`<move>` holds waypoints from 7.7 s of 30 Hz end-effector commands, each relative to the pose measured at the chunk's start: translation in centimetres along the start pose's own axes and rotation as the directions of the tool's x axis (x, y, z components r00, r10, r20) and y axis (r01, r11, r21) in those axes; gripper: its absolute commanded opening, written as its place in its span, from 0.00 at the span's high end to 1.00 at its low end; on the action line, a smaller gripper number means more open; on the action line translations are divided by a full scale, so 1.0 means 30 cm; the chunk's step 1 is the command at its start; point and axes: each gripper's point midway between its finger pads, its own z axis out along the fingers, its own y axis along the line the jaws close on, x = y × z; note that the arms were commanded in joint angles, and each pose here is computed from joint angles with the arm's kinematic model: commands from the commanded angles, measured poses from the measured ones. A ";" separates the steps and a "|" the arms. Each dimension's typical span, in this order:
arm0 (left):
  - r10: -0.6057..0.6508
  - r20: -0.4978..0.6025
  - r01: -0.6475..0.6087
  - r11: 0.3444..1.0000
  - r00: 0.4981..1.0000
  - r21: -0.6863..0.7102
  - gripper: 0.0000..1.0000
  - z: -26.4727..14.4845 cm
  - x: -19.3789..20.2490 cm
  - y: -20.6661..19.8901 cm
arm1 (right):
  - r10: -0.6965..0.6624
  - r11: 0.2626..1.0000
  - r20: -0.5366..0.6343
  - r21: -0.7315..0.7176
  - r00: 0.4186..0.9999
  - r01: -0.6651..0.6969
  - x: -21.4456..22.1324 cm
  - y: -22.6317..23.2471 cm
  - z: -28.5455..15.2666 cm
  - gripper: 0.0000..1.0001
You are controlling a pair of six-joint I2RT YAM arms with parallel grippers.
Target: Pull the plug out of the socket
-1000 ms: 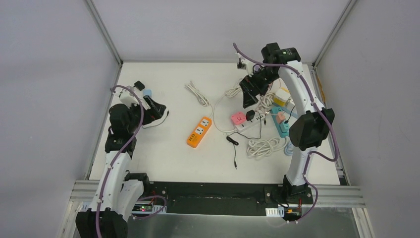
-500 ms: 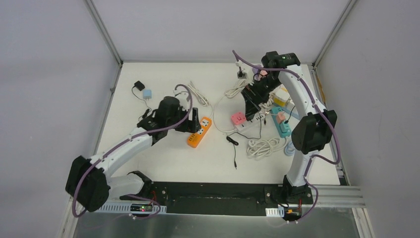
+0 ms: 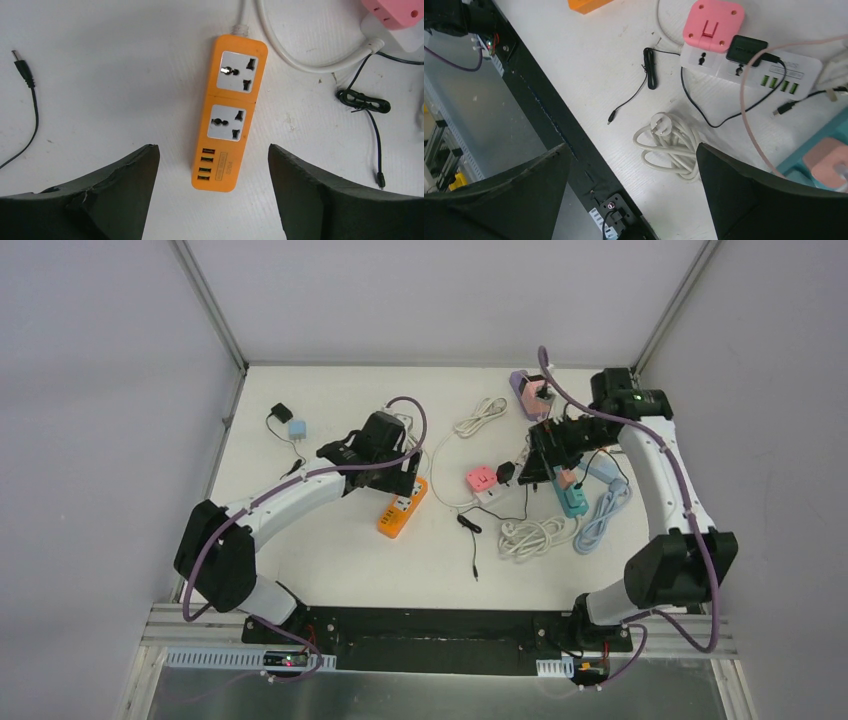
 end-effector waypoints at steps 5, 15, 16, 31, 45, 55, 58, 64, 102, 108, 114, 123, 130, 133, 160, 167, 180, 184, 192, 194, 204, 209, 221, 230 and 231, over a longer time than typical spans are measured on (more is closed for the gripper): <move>0.119 -0.085 -0.118 0.993 0.989 0.024 0.19 0.078 0.034 -0.012 | 0.039 0.995 0.239 0.082 0.970 -0.061 0.029 -0.020 -0.166 0.00; 0.141 -0.157 -0.132 0.989 0.977 0.069 0.26 0.216 0.059 -0.045 | 0.154 0.978 0.363 0.075 0.919 -0.194 0.055 -0.113 -0.241 0.00; 0.127 -0.150 -0.114 0.989 0.980 0.094 0.27 0.219 0.056 -0.064 | 0.165 0.978 0.379 0.054 0.910 -0.200 0.039 -0.120 -0.236 0.00; 0.080 -0.187 -0.083 0.997 0.979 -0.009 0.36 0.167 0.133 0.002 | 0.125 0.982 0.453 0.070 0.883 -0.175 0.051 -0.105 -0.207 0.00; 0.195 -0.163 -0.198 0.980 0.967 -0.005 0.82 0.208 0.080 0.035 | 0.139 0.981 0.474 0.057 0.870 -0.188 0.039 -0.118 -0.222 0.00; 0.071 -0.079 -0.080 0.991 0.994 -0.108 1.00 0.314 -0.256 0.440 | 0.110 0.982 0.475 0.085 0.873 -0.170 0.055 -0.104 -0.223 0.00; 0.043 -0.090 -0.061 0.975 0.995 -0.212 1.00 0.358 -0.350 0.592 | 0.096 0.982 0.478 0.097 0.873 -0.161 0.055 -0.097 -0.232 0.00; -0.028 -0.086 -0.005 0.931 0.996 -0.365 1.00 0.416 -0.434 0.839 | 0.089 0.981 0.484 0.108 0.870 -0.160 0.054 -0.097 -0.248 0.00; -0.237 0.175 0.232 0.971 0.956 0.051 0.01 -0.483 -0.308 0.373 | 0.103 0.975 0.436 0.134 0.894 -0.177 0.123 -0.087 -0.268 0.00; -0.160 0.162 0.155 0.987 0.974 0.043 0.01 -0.513 -0.236 0.329 | 0.082 0.992 0.321 0.063 0.944 -0.107 0.150 -0.039 -0.308 0.00; -0.088 0.109 0.079 0.993 0.990 0.082 0.01 -0.476 -0.245 0.229 | 0.159 0.982 0.325 0.045 0.932 -0.183 0.148 -0.085 -0.354 0.00; -0.312 0.200 0.242 0.919 0.929 0.311 0.01 -0.505 -0.306 0.082 | 0.122 0.943 0.409 0.236 0.904 -0.235 0.157 -0.130 -0.360 0.00; -0.421 0.231 0.330 0.878 0.877 0.345 0.01 -0.505 -0.298 0.010 | 0.105 0.958 0.449 0.195 0.887 -0.212 0.160 -0.075 -0.330 0.00; -0.374 0.247 0.283 0.898 0.894 0.336 0.01 -0.508 -0.280 -0.018 | 0.111 0.968 0.451 0.151 0.886 -0.198 0.152 -0.030 -0.332 0.00; -0.100 0.273 -0.068 0.836 0.957 0.544 0.02 -0.196 -0.327 -0.348 | 0.224 0.936 0.566 0.102 0.793 -0.337 0.131 -0.061 -0.371 0.00; -0.346 0.089 0.212 0.737 0.934 0.642 0.03 0.030 -0.367 -0.423 | 0.250 0.931 0.573 0.080 0.780 -0.357 0.134 -0.090 -0.354 0.00; -0.470 -0.129 0.449 0.672 0.873 0.589 0.13 0.321 -0.297 -0.414 | 0.259 0.926 0.577 0.082 0.775 -0.370 0.146 -0.101 -0.340 0.00; -0.504 -0.175 0.494 0.616 0.846 0.613 0.15 0.355 -0.279 -0.425 | 0.266 0.925 0.576 0.075 0.773 -0.374 0.146 -0.107 -0.338 0.00; -0.534 -0.228 0.536 0.541 0.814 0.648 0.19 0.371 -0.266 -0.449 | 0.273 0.923 0.573 0.070 0.772 -0.379 0.149 -0.113 -0.332 0.00; -0.543 -0.240 0.546 0.517 0.805 0.659 0.21 0.372 -0.265 -0.455 | 0.275 0.923 0.573 0.068 0.772 -0.380 0.150 -0.114 -0.332 0.00; -0.548 -0.271 0.561 0.475 0.791 0.678 0.30 0.365 -0.242 -0.466 | 0.272 0.926 0.578 0.062 0.770 -0.373 0.140 -0.122 -0.337 0.00; -0.547 -0.261 0.544 0.456 0.795 0.704 0.35 0.338 -0.252 -0.475 | 0.270 0.926 0.578 0.063 0.770 -0.373 0.142 -0.119 -0.335 0.00; -0.408 -0.070 0.304 0.545 0.910 0.782 0.49 0.266 -0.241 -0.523 | 0.267 0.927 0.580 0.065 0.770 -0.369 0.143 -0.118 -0.332 0.00; -0.339 0.044 0.177 0.590 0.940 0.788 0.55 0.234 -0.260 -0.559 | 0.264 0.927 0.580 0.067 0.770 -0.369 0.145 -0.122 -0.331 0.00; -0.336 0.051 0.168 0.591 0.941 0.789 0.55 0.230 -0.262 -0.564 | 0.265 0.927 0.579 0.066 0.771 -0.368 0.144 -0.122 -0.330 0.00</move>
